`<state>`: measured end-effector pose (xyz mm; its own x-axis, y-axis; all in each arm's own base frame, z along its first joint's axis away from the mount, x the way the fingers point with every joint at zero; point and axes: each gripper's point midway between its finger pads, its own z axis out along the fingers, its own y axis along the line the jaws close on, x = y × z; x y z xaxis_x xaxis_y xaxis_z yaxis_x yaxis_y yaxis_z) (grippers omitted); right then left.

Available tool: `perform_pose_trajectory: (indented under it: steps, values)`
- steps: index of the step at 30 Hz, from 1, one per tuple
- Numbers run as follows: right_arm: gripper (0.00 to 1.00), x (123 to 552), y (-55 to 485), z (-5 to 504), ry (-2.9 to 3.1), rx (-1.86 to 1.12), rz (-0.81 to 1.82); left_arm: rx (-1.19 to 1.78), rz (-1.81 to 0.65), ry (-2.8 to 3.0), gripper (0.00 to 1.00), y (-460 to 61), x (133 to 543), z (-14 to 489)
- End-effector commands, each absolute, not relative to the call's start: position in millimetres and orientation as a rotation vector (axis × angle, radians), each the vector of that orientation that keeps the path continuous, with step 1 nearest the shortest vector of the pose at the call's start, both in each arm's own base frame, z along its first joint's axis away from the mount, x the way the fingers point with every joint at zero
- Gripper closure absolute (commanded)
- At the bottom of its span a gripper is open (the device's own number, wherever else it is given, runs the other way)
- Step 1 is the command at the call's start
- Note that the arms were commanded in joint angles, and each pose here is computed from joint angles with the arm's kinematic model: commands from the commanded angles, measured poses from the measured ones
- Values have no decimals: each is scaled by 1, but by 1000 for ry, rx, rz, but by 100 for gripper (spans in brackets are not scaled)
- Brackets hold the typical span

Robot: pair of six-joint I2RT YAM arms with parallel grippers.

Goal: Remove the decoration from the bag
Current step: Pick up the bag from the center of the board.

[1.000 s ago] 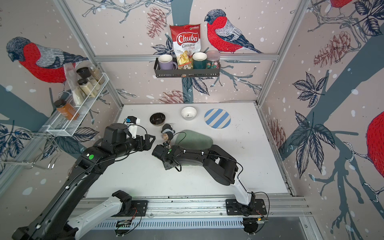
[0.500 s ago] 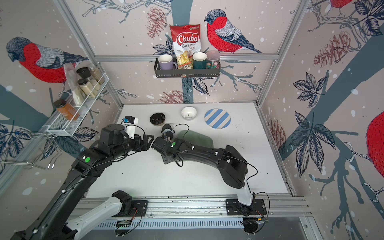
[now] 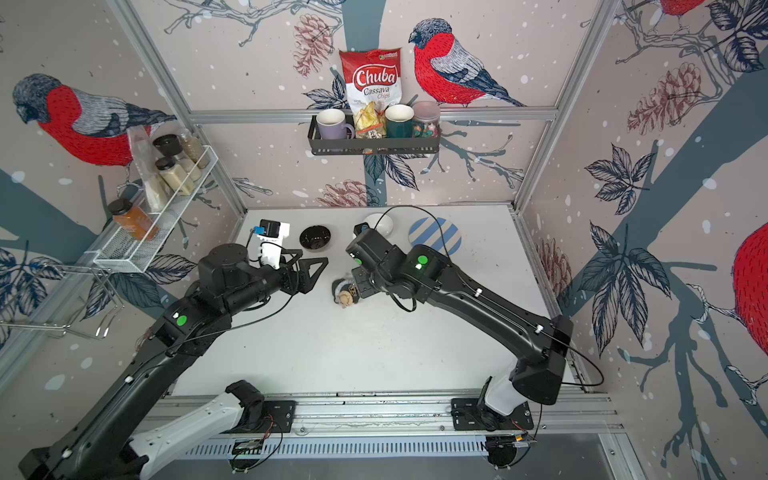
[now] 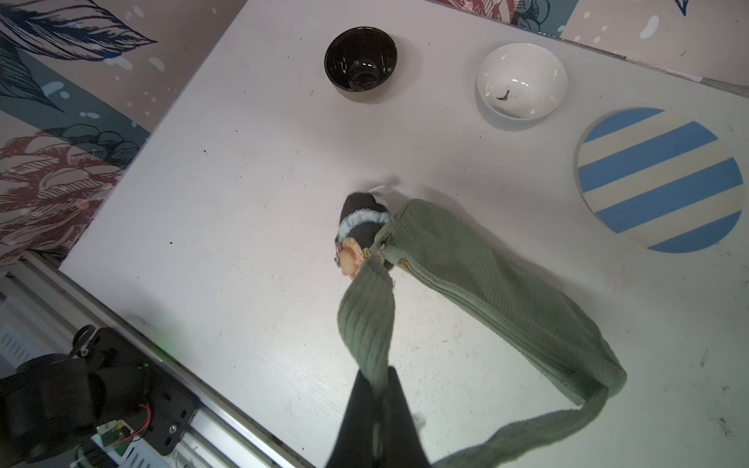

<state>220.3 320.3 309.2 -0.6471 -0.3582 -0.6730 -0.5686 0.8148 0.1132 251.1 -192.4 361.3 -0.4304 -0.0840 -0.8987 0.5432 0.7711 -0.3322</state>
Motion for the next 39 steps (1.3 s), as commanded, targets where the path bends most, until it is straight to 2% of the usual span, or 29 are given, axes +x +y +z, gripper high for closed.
perform_pose_trajectory:
  steps: [1,7,10,20,26,32,39]
  values:
    - [100,217,304,333,2276,-685,480,373,-756,1766,14,-209,262,383]
    - [100,212,274,368,2179,-605,618,525,-794,1678,14,-252,254,375]
    - [100,203,264,378,2139,-606,677,638,-917,1610,11,-276,241,364]
    - [100,180,248,401,2042,-639,790,818,-1104,1571,13,-317,231,325]
    - [100,175,246,408,2014,-650,820,837,-1145,1574,14,-333,240,313]
    - [100,172,247,415,1990,-656,854,872,-1086,1591,13,-338,248,308]
    - [100,168,248,418,1980,-658,891,964,-1127,1504,14,-352,224,326]
